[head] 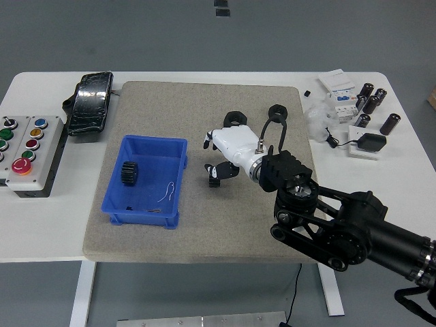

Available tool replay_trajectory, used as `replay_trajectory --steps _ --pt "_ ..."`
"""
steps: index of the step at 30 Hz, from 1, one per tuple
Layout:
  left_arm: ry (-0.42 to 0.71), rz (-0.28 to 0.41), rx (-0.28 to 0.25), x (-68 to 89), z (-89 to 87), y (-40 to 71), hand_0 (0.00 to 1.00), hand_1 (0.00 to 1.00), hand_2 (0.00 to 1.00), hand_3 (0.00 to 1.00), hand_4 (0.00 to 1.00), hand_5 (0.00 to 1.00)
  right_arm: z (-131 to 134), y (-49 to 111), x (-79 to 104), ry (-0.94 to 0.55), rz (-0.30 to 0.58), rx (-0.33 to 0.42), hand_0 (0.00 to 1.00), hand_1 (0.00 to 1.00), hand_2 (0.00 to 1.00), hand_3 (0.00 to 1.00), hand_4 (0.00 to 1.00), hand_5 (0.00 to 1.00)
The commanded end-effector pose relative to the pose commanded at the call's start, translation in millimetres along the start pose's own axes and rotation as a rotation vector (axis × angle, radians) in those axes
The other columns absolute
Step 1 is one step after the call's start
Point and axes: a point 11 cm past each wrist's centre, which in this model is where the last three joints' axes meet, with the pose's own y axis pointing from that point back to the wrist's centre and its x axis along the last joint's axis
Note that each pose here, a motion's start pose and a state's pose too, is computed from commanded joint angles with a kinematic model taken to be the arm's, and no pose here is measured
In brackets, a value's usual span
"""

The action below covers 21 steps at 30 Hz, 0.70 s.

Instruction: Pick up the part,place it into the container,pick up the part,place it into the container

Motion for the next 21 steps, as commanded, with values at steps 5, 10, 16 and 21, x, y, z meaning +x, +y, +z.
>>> replay_trajectory --steps 5,10,16,21 --pt "-0.001 -0.001 -0.001 -0.7 0.2 0.0 0.629 0.637 0.649 0.683 0.659 0.48 -3.7 3.9 -7.3 0.006 -0.04 0.001 0.324 0.655 0.843 0.892 0.914 0.417" --pt "-0.001 0.0 -0.001 -0.2 0.3 0.0 0.629 0.637 0.65 0.683 0.659 0.482 -4.8 6.2 -19.9 0.006 -0.093 0.001 0.318 0.653 0.839 0.888 0.937 0.445" --pt "-0.002 -0.001 -0.001 -0.5 0.2 0.0 0.629 0.638 0.65 0.684 0.66 0.485 -4.6 3.1 -29.0 -0.002 -0.112 0.0 0.312 0.629 0.771 0.825 0.922 0.456" --pt "-0.002 -0.002 -0.002 -0.9 0.9 0.1 0.629 0.637 0.65 0.684 0.66 0.485 -5.3 -0.7 -30.8 -0.015 -0.091 0.003 0.28 0.515 0.63 0.673 0.669 0.357"
